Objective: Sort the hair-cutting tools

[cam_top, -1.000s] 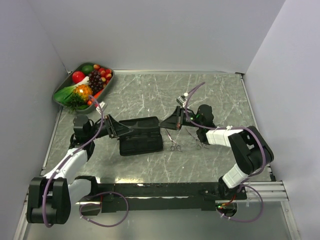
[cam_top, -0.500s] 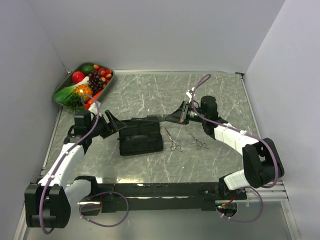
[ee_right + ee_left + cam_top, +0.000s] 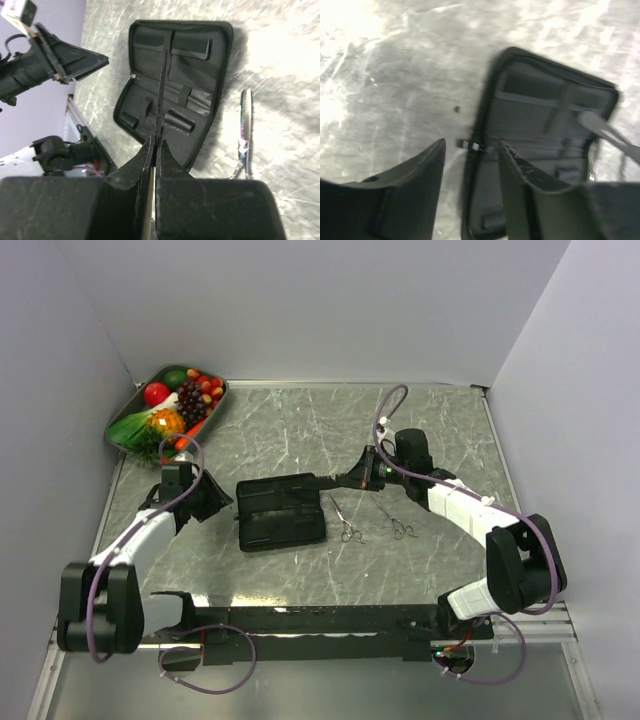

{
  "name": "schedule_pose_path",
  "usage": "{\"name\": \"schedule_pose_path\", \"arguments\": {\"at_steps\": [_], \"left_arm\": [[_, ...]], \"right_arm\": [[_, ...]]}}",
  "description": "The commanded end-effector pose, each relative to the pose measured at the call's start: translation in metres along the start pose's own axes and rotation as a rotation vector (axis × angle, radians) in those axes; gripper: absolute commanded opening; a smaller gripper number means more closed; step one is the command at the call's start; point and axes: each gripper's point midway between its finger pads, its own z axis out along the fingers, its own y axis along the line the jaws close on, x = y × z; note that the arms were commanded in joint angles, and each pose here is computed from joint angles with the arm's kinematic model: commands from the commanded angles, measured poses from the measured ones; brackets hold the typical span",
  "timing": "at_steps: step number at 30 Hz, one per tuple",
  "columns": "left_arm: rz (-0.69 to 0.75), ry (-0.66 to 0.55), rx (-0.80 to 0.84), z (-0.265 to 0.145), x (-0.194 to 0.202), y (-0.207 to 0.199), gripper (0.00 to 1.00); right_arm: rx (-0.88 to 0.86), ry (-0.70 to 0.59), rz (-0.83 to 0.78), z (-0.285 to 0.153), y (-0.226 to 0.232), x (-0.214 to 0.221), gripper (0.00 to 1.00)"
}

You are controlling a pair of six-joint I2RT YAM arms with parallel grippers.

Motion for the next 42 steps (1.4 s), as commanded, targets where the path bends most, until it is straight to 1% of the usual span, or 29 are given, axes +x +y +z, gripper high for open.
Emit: {"name": "schedule_pose_path", "arguments": {"at_steps": [1,4,6,7,10,13,19,28,34,42], "left_arm": [[-0.020,-0.045,-0.057,0.019,-0.019,0.005,0.45],[-0.028,-0.034,-0.075,0.029,-0.019,0.008,0.38],[-0.031,-0.041,-0.086,0.034,-0.021,0.011,0.37],[-0.033,-0.031,-0.095,0.037,-0.019,0.013,0.33],[-0.037,-0.016,-0.117,0.046,-0.017,0.018,0.30],[-0.053,-0.001,-0.126,0.053,-0.013,0.021,0.30],[-0.060,0.027,-0.124,0.063,-0.009,0.022,0.29],[-0.069,0.059,-0.089,0.067,0.001,0.015,0.29],[-0.063,0.083,-0.068,0.069,0.010,0.008,0.29],[-0.062,0.114,-0.036,0.073,0.022,-0.006,0.29]], "right_arm": [[0.031,-0.020,-0.077,0.002,0.001,-0.016,0.00],[0.038,-0.016,-0.084,0.002,-0.002,-0.014,0.00],[0.045,-0.015,-0.088,0.001,-0.005,-0.012,0.00],[0.057,0.006,-0.078,0.002,-0.009,-0.006,0.00],[0.047,0.040,-0.063,0.005,-0.010,-0.001,0.00],[0.032,0.073,-0.057,0.008,-0.010,0.008,0.00],[0.043,0.098,-0.047,0.012,-0.016,0.013,0.00],[0.060,0.128,-0.048,0.013,-0.021,0.017,0.00],[0.061,0.176,-0.028,0.020,-0.024,0.021,0.00],[0.094,0.310,-0.008,0.028,-0.032,0.035,0.00]]}}
